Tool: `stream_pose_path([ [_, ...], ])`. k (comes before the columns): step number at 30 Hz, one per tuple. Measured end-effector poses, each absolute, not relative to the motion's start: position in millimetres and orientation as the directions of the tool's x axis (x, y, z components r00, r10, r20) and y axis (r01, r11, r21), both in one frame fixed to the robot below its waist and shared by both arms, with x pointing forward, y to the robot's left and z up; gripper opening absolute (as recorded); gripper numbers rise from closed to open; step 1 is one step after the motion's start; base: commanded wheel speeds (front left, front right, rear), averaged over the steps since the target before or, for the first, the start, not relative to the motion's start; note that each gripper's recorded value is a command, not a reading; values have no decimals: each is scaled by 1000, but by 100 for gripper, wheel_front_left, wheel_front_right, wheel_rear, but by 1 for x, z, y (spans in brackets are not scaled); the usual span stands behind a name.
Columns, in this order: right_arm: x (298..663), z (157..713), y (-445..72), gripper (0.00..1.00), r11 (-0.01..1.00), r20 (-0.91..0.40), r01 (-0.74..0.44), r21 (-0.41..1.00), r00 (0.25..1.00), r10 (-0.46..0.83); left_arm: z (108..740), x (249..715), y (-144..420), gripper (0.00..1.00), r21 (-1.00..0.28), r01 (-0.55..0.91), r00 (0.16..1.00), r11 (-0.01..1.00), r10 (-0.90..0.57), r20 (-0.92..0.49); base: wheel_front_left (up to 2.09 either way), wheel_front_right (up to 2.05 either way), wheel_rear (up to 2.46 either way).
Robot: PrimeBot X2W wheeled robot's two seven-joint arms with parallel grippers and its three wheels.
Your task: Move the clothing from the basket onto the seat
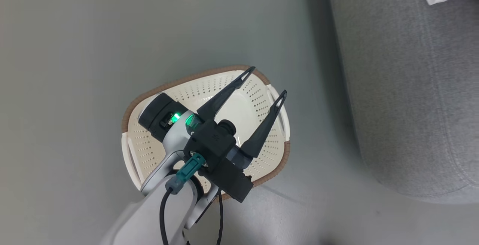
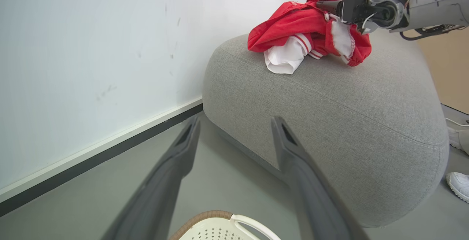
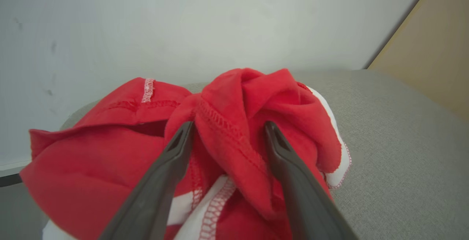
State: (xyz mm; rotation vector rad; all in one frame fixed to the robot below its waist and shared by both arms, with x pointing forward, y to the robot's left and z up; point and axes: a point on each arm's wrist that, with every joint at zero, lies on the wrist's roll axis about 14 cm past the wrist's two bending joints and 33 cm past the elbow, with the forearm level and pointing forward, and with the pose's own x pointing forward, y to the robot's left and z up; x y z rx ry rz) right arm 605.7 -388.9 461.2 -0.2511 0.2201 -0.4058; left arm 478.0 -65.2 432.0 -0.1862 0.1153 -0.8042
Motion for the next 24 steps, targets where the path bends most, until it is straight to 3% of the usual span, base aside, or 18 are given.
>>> stream_pose_path([
  [11,573,483,-391,100,883,-152,381,-273,889,-431,449,465,-76,100,-210,729,665,651,-746,-3,0,0,0],
  [24,543,545,-383,100,893,-59,360,-271,920,-388,483,448,-79,100,-203,726,677,657,-735,44,0,0,0],
])
